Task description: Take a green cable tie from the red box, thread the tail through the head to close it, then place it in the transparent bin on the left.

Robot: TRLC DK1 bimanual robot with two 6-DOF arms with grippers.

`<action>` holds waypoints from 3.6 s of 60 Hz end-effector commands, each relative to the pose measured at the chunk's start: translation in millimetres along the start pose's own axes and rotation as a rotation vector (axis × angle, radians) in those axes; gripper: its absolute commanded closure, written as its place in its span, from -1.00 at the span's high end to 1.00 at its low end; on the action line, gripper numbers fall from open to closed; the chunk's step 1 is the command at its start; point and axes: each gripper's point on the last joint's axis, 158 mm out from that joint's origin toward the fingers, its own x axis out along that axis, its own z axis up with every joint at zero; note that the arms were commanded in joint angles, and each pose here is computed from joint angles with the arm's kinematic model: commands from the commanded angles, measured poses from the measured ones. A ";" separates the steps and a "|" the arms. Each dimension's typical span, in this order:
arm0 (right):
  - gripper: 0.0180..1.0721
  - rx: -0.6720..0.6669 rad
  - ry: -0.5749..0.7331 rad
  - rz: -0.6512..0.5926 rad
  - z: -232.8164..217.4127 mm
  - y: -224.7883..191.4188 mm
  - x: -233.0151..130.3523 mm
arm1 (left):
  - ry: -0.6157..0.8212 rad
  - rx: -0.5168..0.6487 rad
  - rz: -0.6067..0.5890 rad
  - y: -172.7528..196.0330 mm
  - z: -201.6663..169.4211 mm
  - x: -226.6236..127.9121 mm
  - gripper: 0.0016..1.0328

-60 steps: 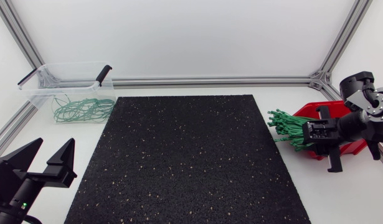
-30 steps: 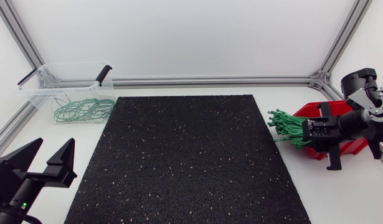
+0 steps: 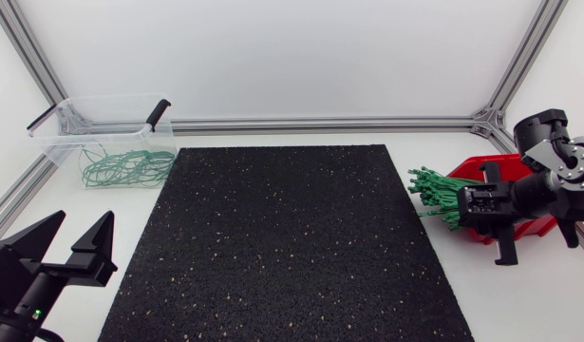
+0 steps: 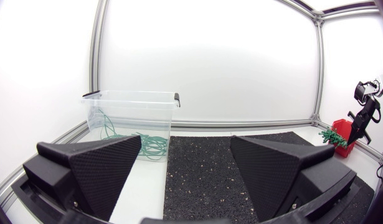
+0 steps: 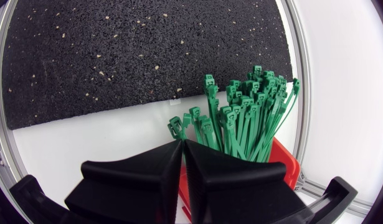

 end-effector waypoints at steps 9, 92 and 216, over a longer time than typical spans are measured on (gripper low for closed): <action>-0.82 0.010 0.004 -0.013 -0.8 -3.0 -12.5 | 0.054 -0.020 0.001 0.9 -23.3 1.6 0.94; -0.89 0.519 -0.698 0.553 269.5 32.5 -215.5 | 0.089 -0.170 -0.141 -25.4 21.4 -8.4 0.94; -0.56 0.573 -1.111 0.907 320.2 42.6 -220.3 | 0.555 -0.349 -1.356 -306.6 73.7 -15.2 -0.92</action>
